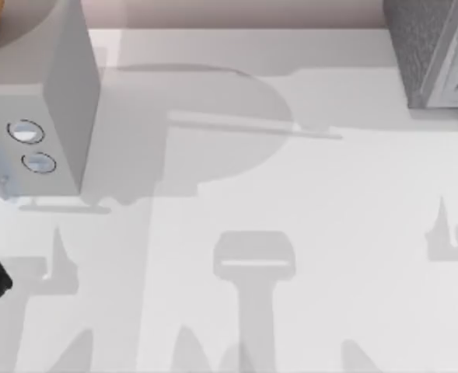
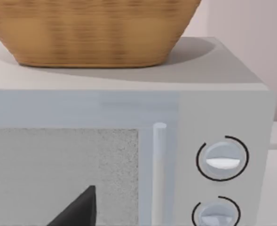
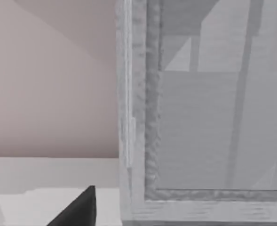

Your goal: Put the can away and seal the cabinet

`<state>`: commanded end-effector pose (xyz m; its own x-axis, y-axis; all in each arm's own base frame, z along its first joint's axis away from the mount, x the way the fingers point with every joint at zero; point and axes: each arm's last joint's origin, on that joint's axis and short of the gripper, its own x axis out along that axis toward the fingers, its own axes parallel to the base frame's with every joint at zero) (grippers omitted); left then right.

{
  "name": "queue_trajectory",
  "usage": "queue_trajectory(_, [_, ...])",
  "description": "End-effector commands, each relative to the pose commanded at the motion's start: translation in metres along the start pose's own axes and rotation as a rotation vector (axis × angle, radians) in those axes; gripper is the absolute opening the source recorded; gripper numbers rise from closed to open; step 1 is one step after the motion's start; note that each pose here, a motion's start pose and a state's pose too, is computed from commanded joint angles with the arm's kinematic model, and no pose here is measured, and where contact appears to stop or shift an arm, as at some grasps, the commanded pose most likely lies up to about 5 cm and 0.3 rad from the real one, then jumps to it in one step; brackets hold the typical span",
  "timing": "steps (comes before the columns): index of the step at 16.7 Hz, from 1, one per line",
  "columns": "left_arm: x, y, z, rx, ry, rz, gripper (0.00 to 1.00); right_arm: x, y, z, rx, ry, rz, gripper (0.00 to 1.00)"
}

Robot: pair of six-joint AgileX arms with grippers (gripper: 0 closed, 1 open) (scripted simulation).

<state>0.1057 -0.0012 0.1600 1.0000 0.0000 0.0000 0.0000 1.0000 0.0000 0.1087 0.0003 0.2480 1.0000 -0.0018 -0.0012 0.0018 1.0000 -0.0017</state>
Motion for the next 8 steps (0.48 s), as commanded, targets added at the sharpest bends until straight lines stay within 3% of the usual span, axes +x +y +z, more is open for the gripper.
queue_trajectory(4, [0.000, 0.000, 0.000, 0.000, 0.000, 0.000, 1.00, -0.004, -0.001, -0.063, 0.001, -0.001, 0.001, 1.00])
queue_trajectory(8, [0.000, 0.000, 0.000, 0.000, 0.000, 0.000, 1.00, -0.003, -0.001, -0.088, 0.002, -0.001, 0.002, 1.00])
